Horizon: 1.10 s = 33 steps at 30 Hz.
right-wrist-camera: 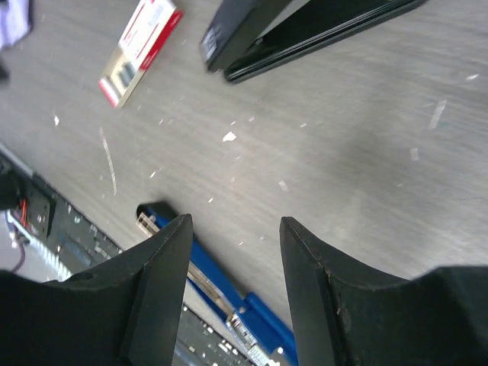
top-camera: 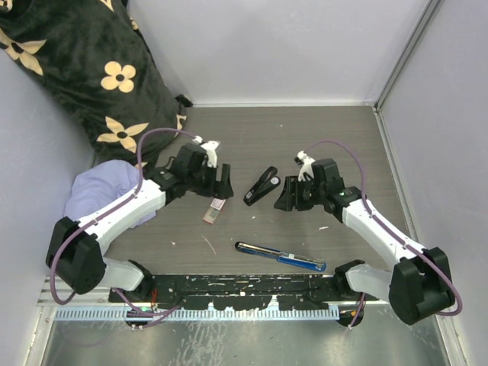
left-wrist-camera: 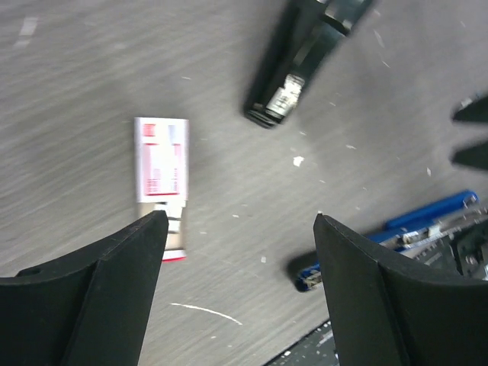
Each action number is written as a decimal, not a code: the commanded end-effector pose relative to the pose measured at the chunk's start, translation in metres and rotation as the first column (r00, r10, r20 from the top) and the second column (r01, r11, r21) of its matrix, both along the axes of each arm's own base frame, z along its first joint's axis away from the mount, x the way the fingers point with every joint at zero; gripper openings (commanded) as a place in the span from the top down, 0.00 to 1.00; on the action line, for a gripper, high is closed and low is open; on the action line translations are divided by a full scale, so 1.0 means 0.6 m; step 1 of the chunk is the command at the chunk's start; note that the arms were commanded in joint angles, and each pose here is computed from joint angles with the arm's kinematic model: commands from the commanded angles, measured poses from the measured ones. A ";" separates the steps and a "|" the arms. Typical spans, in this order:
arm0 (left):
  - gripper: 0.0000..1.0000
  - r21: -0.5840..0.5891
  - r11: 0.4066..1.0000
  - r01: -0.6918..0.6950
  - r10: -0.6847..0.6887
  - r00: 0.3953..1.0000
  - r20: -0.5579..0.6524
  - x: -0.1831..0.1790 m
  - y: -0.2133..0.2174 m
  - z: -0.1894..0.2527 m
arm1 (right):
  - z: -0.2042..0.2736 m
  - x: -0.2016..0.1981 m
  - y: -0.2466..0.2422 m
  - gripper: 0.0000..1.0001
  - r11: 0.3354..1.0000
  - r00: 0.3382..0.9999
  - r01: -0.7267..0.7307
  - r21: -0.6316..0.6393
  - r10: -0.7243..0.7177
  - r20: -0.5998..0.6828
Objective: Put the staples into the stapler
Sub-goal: Adjust the stapler at the center of the board, then pick up the stapler.
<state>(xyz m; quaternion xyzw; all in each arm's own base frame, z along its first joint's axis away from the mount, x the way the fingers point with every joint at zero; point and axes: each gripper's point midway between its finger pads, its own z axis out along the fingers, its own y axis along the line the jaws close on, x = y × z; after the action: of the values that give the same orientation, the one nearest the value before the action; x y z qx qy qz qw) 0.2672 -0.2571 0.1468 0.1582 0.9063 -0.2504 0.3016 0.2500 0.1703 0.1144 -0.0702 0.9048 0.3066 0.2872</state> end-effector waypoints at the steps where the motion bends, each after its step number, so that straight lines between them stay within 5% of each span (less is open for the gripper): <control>1: 0.20 0.003 0.997 -0.082 0.081 0.995 0.062 0.034 0.068 0.023 | 0.029 -0.033 0.022 0.44 0.999 0.999 -0.041 0.016 0.040 0.022; 5: 0.20 0.045 0.989 -0.140 0.135 0.986 0.100 0.051 0.111 0.015 | 0.019 -0.094 0.032 0.44 0.998 0.996 -0.053 0.032 0.055 -0.073; 13: 0.28 -0.018 0.984 -0.178 0.179 0.975 0.135 0.038 0.100 0.044 | 0.002 -0.158 0.014 0.45 0.983 0.959 0.186 -0.004 -0.182 -0.218; 19: 0.30 -0.175 0.981 -0.089 0.104 0.992 0.077 -0.041 -0.029 0.071 | -0.006 -0.190 0.006 0.51 0.952 0.911 0.306 0.009 -0.291 -0.291; 25: 0.41 -0.408 0.911 -0.058 0.046 0.998 -0.038 -0.134 -0.148 0.085 | -0.025 -0.215 0.002 0.55 0.947 0.890 0.319 -0.033 -0.312 -0.332; 33: 0.57 -0.441 0.896 0.056 -0.098 0.993 -0.073 -0.230 -0.246 0.047 | -0.047 -0.239 -0.013 0.59 0.952 0.889 0.290 -0.099 -0.306 -0.342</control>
<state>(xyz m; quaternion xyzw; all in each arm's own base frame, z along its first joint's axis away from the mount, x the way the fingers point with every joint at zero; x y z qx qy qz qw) 0.1345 -0.3718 0.1503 0.1316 0.8659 -0.4060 0.2609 0.1076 0.1683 0.0876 0.1106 0.9472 0.2582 0.1549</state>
